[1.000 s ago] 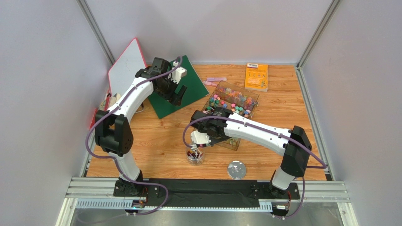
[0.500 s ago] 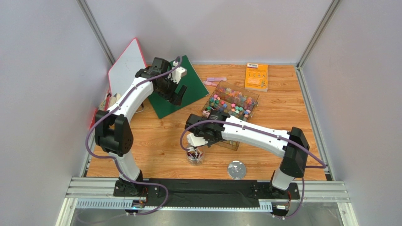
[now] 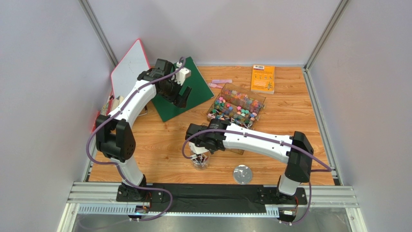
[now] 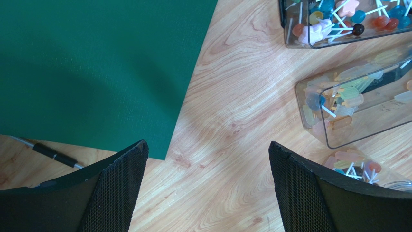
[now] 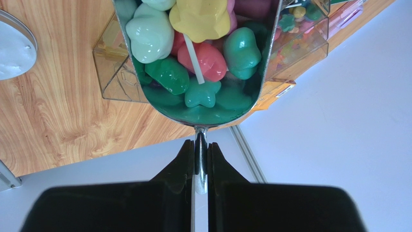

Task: Pack the candies
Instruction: Place the fake candies in the packing bottle.

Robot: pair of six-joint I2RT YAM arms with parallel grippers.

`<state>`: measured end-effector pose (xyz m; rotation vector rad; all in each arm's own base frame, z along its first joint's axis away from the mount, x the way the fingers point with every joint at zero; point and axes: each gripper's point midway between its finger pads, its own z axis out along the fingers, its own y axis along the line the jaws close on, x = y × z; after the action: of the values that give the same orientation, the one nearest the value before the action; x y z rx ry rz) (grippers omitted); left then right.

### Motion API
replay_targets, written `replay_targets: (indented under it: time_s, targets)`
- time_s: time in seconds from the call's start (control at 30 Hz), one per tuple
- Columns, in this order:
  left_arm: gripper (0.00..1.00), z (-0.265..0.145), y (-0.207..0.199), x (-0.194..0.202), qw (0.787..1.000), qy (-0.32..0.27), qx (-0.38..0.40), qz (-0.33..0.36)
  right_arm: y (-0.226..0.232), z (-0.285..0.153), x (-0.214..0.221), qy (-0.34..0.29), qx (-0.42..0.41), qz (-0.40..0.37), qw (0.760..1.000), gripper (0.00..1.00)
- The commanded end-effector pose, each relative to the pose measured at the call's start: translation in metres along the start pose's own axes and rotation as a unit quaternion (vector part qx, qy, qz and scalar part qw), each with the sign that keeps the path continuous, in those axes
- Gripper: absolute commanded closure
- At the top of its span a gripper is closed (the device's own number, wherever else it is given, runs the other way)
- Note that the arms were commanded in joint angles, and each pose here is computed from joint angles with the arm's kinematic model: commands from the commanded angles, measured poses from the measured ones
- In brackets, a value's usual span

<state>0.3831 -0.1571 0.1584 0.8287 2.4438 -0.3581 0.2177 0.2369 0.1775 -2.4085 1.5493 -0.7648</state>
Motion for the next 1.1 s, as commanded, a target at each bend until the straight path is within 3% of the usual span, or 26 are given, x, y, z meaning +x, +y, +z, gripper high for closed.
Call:
replay_targets:
  time_s: [0.0, 1.07]
  targets:
    - [0.0, -0.017, -0.004, -0.015, 0.999, -0.035, -0.001, -0.003, 0.008, -0.022, 0.028, 0.059, -0.01, -0.038, 0.998, 1.0]
    - [0.0, -0.025, -0.005, -0.015, 0.999, -0.046, -0.009, -0.005, 0.017, -0.043, 0.039, 0.1, 0.005, -0.1, 0.99, 1.0]
